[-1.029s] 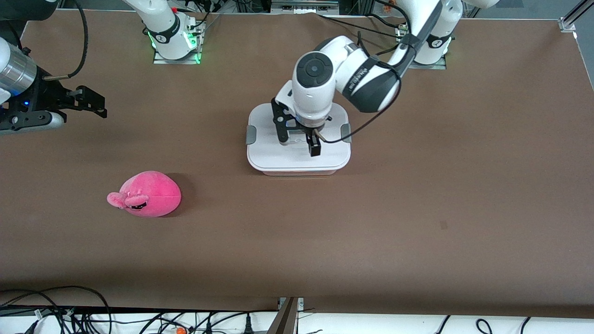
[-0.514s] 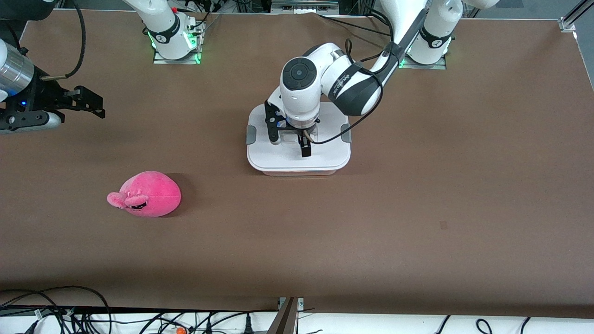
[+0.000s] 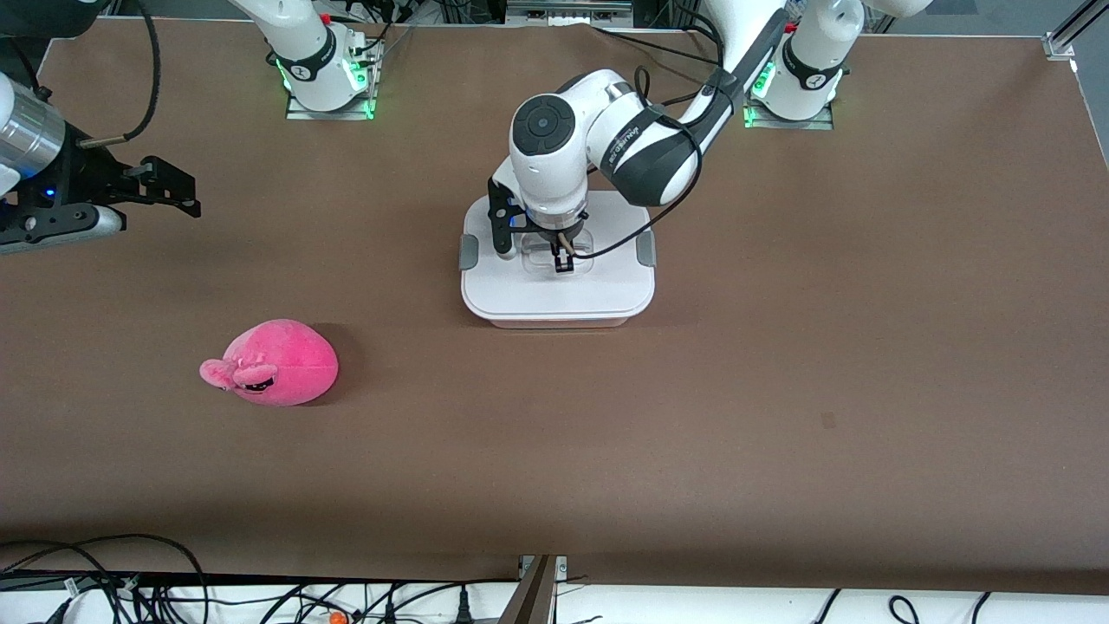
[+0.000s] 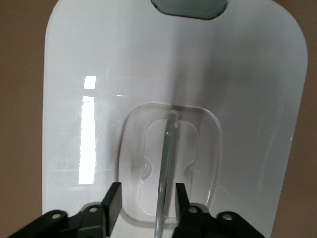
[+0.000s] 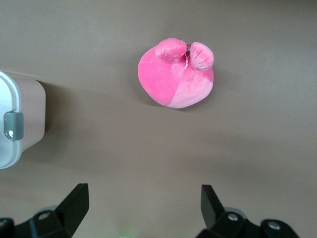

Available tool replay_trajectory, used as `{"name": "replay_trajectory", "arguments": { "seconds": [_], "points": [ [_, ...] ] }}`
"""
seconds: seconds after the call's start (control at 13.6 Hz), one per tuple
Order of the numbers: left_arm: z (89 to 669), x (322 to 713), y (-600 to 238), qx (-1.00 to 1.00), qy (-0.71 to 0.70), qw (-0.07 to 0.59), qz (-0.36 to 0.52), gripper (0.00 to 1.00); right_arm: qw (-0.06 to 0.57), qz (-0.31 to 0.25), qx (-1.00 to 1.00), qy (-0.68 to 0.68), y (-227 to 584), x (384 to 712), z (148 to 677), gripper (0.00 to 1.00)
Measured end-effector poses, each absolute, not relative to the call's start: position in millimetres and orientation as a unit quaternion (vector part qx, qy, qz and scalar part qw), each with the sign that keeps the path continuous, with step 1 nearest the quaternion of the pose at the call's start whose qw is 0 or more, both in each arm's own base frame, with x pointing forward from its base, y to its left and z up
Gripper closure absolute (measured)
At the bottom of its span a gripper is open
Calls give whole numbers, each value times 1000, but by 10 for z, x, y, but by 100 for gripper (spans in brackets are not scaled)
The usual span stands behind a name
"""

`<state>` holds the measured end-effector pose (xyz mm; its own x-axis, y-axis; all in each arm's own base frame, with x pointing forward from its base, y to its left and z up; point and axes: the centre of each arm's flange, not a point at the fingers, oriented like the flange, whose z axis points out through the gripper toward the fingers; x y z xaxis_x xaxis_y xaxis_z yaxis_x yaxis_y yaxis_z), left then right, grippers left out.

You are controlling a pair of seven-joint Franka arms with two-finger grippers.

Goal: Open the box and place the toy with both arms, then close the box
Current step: 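Grasp the lid handle with the left gripper and lift the lid, then carry the lid aside with the left gripper while the right gripper reaches the toy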

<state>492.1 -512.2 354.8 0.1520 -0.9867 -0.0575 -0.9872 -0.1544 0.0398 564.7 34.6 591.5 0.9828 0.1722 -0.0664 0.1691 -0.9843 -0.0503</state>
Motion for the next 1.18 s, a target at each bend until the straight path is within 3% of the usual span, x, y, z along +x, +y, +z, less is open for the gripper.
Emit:
{"name": "replay_trajectory", "arguments": {
  "seconds": [0.15,0.29,0.88,1.18],
  "points": [
    [3578,4920,-5119,-759,650,4,35,78,28,36,-996,-81,294,5651,5910,0],
    [3627,4902,-5122,-758,651,4,37,93,29,36,-996,-81,297,5651,5908,0],
    [4209,4927,-4925,-770,637,13,37,93,30,38,-995,-85,292,5647,5901,0],
    [4835,5359,-3993,-804,592,19,58,93,30,39,-994,-96,257,5650,5895,0]
  ]
}}
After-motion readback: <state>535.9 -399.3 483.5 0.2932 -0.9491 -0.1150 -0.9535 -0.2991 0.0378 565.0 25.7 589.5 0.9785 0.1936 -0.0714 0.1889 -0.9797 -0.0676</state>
